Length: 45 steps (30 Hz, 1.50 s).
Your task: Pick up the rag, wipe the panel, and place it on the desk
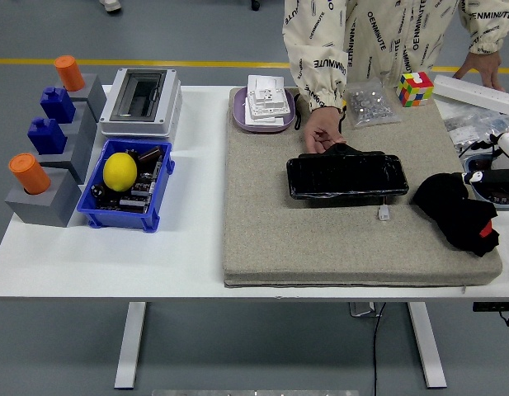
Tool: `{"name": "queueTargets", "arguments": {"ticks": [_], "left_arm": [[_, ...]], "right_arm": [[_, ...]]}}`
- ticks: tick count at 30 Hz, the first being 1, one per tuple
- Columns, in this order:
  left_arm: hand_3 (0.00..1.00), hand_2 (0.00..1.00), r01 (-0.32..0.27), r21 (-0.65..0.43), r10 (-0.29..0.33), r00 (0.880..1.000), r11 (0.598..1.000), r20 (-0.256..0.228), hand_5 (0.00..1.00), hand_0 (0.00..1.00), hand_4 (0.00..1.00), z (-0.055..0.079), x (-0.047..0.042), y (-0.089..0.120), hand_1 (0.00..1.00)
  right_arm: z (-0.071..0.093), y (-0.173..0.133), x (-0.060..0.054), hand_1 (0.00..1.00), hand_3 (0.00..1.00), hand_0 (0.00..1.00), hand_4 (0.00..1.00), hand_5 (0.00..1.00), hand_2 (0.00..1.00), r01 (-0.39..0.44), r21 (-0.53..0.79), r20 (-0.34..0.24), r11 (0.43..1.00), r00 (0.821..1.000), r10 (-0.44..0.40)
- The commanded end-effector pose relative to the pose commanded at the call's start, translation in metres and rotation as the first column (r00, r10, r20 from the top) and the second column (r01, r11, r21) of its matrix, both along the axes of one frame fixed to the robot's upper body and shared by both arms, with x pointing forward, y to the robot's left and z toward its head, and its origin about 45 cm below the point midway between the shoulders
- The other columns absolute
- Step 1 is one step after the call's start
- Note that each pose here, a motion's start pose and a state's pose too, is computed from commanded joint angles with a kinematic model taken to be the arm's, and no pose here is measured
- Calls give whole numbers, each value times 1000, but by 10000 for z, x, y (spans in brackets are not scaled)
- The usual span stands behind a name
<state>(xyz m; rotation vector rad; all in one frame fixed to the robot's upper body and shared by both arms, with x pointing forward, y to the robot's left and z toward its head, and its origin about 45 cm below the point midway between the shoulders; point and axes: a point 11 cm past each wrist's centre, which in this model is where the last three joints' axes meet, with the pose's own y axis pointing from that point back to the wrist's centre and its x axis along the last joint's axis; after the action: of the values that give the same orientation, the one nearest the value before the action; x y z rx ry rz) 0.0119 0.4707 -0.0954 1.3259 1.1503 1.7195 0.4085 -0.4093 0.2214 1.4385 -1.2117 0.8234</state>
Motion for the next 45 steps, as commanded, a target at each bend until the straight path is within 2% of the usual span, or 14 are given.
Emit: {"name": "queueTargets", "arguments": {"ticks": [11, 23, 45], "left_arm": [[566, 731, -1, 2, 1, 1000, 1000, -1, 468, 643, 593, 3, -8, 8, 691], [565, 731, 2, 1, -2, 1000, 1000, 3, 469, 643, 593, 3, 12, 6, 690], [565, 732, 2, -2, -2, 1000, 1000, 4, 470, 643, 593, -1, 19, -6, 691]], "right_arm": [[-68, 88, -42, 697, 743, 722, 998, 683, 774, 16, 50, 14, 999, 1000, -17], [-274, 218, -74, 694, 744, 719, 998, 686, 772, 16, 77, -12, 997, 1000, -15], [-418, 248, -142, 694, 743, 719, 998, 687, 772, 24, 100, -35, 995, 999, -21]]}}
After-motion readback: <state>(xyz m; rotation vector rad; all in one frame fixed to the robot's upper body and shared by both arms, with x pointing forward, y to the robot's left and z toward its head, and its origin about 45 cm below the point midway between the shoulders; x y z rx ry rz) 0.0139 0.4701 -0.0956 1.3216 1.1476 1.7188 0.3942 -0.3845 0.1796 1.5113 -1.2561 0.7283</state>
